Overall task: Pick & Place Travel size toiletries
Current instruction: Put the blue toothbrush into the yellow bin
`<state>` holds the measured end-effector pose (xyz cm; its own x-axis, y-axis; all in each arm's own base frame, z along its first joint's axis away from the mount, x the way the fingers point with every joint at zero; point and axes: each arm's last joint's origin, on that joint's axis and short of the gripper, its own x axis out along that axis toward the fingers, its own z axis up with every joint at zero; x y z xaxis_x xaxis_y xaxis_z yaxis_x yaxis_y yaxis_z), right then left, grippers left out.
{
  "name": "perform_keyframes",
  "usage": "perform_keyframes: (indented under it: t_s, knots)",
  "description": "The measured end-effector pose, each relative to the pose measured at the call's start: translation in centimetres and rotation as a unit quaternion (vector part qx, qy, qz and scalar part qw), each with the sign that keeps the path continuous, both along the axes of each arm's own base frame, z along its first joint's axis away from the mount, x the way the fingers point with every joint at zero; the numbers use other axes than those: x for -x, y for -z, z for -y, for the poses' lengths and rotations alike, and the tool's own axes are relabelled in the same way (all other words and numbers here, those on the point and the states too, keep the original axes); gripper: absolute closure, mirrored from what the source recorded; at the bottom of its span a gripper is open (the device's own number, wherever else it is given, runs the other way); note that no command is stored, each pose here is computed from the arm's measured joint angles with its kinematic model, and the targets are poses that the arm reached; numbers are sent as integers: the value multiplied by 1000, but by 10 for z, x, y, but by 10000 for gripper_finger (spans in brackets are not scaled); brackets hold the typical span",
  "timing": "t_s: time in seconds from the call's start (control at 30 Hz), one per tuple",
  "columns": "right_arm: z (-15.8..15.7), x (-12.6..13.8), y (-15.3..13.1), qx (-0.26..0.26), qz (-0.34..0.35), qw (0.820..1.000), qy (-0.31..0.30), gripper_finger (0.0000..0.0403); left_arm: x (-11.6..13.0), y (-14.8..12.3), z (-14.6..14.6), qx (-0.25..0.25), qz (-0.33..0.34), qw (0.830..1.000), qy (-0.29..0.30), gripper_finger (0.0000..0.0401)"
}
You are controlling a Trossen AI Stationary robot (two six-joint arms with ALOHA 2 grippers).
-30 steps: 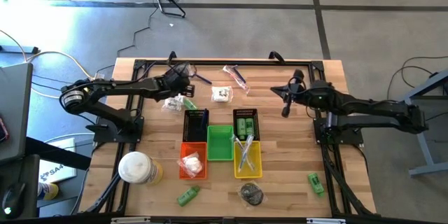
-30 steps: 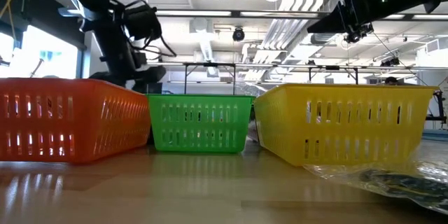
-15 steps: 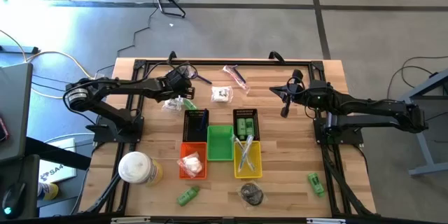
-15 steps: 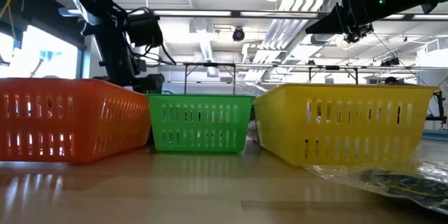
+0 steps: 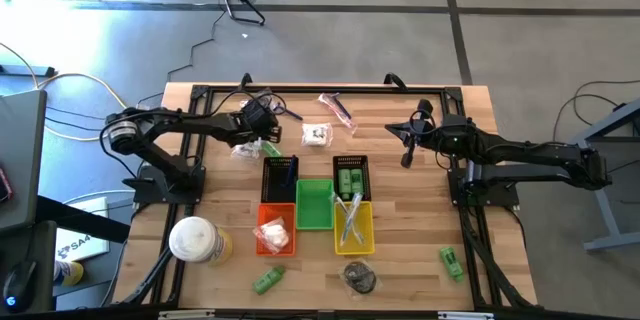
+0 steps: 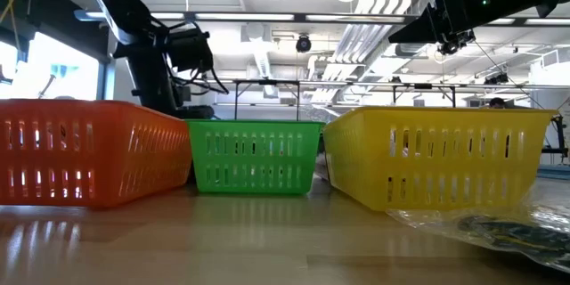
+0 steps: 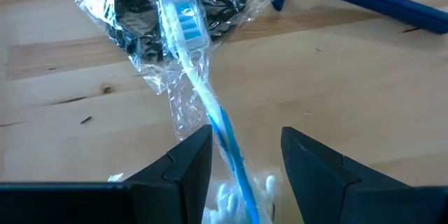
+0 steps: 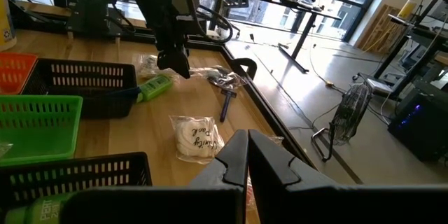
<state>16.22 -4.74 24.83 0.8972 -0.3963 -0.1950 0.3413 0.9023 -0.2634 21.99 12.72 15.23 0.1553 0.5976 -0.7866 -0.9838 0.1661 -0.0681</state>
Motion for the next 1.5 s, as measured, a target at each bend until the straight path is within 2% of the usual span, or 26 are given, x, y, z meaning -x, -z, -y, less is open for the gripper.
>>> perform_keyframes:
  t_s: [0.53, 0.63, 0.9, 1.07, 1.33, 1.5]
  knots:
    - [0, 0, 0, 0, 0, 1000, 0, 398, -3, 12, -2, 3, -18, 1000, -3, 237]
    - [0, 0, 0, 0, 0, 1000, 0, 398, -3, 12, -2, 3, -18, 1000, -3, 253]
    - [0, 0, 0, 0, 0, 1000, 0, 398, -3, 12, -2, 3, -18, 1000, -3, 340]
    - [0, 0, 0, 0, 0, 1000, 0, 398, -3, 12, -2, 4, -18, 1000, -2, 378]
    - [0, 0, 0, 0, 0, 1000, 0, 398, -6, 11, -3, 2, 0, 1000, -3, 378]
    - [0, 0, 0, 0, 0, 1000, 0, 398, -11, 8, -5, -8, 23, 1000, 19, 376]
